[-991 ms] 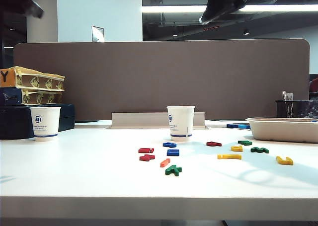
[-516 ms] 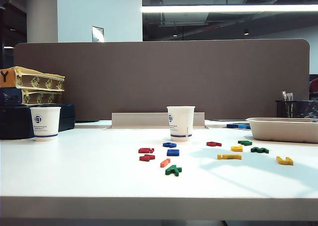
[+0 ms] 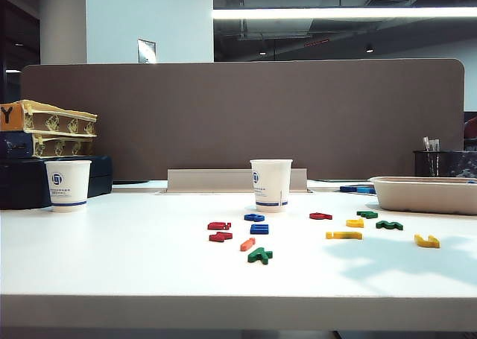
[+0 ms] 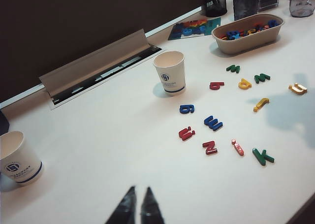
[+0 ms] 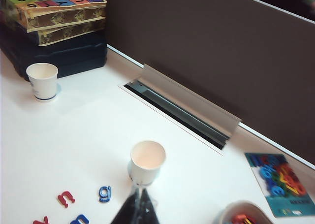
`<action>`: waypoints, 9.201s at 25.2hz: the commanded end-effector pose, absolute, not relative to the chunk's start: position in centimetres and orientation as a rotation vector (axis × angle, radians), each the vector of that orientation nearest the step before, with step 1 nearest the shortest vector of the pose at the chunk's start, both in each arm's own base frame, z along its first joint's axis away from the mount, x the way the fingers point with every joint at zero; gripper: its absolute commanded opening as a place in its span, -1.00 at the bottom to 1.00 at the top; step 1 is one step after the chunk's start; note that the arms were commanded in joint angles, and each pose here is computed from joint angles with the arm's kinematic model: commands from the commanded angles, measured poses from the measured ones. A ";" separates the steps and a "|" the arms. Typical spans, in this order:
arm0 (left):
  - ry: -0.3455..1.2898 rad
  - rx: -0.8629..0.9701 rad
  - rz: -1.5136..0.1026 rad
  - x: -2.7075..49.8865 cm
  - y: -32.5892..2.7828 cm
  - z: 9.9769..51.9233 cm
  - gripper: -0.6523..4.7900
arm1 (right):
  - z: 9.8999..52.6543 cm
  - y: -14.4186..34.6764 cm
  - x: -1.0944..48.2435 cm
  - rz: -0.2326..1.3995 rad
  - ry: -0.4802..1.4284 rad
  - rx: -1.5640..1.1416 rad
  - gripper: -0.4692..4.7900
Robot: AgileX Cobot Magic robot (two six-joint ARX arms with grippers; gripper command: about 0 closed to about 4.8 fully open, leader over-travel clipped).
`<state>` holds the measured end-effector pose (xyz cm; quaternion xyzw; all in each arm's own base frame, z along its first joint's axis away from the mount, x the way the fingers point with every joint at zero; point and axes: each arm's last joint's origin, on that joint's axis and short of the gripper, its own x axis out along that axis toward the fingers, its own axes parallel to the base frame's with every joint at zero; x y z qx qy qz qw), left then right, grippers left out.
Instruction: Pick up the letter "c" and put it in the paper cup.
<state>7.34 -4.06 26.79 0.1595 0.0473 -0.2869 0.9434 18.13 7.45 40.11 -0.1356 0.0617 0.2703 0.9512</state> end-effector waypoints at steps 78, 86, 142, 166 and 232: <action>0.047 0.020 -0.159 9.4 -3.8 23.2 -0.78 | 22.3 2.0 7.2 0.112 -0.028 -0.062 -0.82; 0.046 0.032 -0.137 9.4 -3.7 23.2 -0.78 | 20.0 2.2 8.1 0.063 0.010 -0.074 -0.82; -0.107 0.028 -0.063 10.0 -3.8 21.5 -0.78 | 16.2 1.6 9.4 -0.165 0.035 -0.160 -0.82; -0.037 0.028 -0.071 10.3 -4.0 17.2 -0.78 | 16.2 1.6 9.4 -0.162 0.034 -0.158 -0.82; -0.075 0.041 -0.046 9.6 -1.3 17.3 -0.78 | 16.2 1.6 9.4 -0.162 0.033 -0.158 -0.82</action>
